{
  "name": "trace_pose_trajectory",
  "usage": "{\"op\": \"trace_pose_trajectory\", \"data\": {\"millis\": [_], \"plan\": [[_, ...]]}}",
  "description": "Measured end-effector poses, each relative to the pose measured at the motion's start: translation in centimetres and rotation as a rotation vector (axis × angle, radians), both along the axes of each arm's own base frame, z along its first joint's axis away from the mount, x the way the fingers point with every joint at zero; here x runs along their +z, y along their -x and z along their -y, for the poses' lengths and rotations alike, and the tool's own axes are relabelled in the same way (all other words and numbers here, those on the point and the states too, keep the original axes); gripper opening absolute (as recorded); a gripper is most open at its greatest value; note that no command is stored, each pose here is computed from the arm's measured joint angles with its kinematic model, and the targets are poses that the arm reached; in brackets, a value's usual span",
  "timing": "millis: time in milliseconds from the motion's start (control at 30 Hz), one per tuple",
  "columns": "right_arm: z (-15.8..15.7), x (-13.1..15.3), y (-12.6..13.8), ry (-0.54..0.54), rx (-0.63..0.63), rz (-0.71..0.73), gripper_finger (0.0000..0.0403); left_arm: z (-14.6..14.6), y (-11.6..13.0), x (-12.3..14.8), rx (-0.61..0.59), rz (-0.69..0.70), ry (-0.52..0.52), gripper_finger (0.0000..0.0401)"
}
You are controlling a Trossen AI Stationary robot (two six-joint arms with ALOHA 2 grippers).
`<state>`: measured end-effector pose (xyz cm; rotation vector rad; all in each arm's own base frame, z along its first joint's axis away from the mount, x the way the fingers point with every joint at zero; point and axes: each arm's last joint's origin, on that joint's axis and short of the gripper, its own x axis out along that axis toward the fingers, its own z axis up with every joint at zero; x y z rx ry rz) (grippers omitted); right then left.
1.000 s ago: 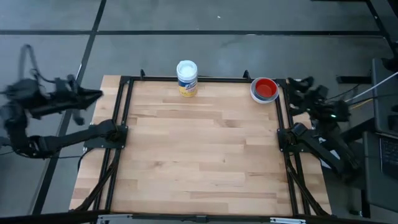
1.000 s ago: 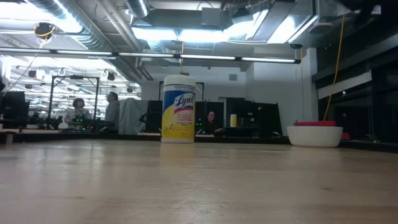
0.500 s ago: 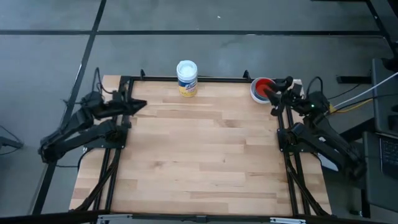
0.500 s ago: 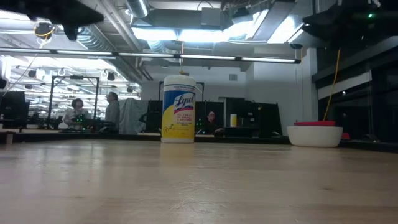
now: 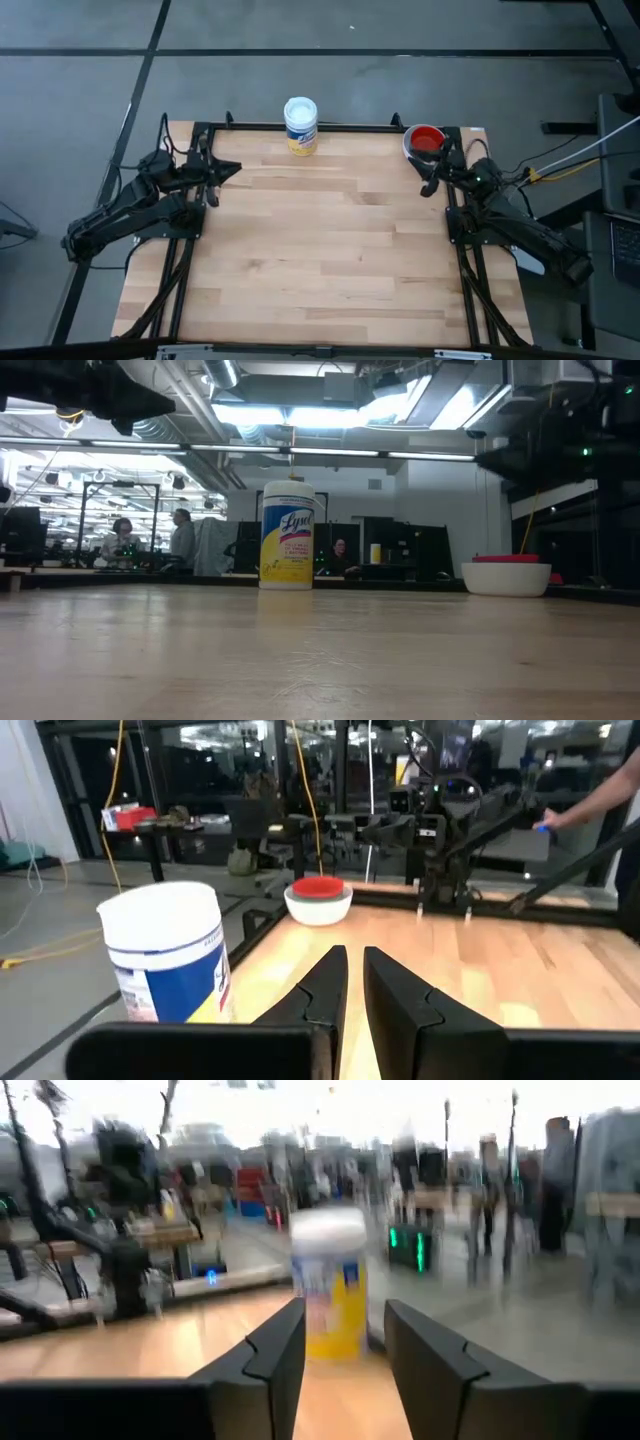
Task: Nest bowls inside each other
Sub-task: Return to Home Position
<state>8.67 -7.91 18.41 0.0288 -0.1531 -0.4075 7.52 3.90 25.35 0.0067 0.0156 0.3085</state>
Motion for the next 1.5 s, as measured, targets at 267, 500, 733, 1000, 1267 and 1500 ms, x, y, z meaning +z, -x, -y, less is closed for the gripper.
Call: {"op": "trace_pose_trajectory", "data": {"millis": [267,500,733,1000,1267,1500], "plan": [[0.0,-0.6,-0.2,-0.052,0.006,-0.048,0.0144,-0.2,-0.3,-2.5,0.007,-0.105,0.041,0.0031],[-0.1,-0.8,-0.3,-0.056,0.022,-0.062,0.0155,-0.8,-1.7,-9.1,-0.068,0.001,0.159,0.0031],[-0.2,-0.8,-0.3,-0.068,0.040,-0.067,0.0139,-0.9,-2.0,-9.6,-0.003,-0.061,0.108,0.0031],[-0.3,-0.8,-0.5,-0.063,0.045,-0.066,0.0128,-1.1,-2.2,-10.2,0.138,-0.152,0.054,0.0031],[-1.6,-0.9,-1.9,-0.087,0.180,-0.067,0.0139,-0.4,-2.7,-10.5,0.109,-0.174,0.092,0.0031],[-3.6,-1.2,-3.6,-0.111,0.271,-0.081,0.0130,1.1,-3.5,-10.2,0.055,-0.129,0.115,0.0031]]}}
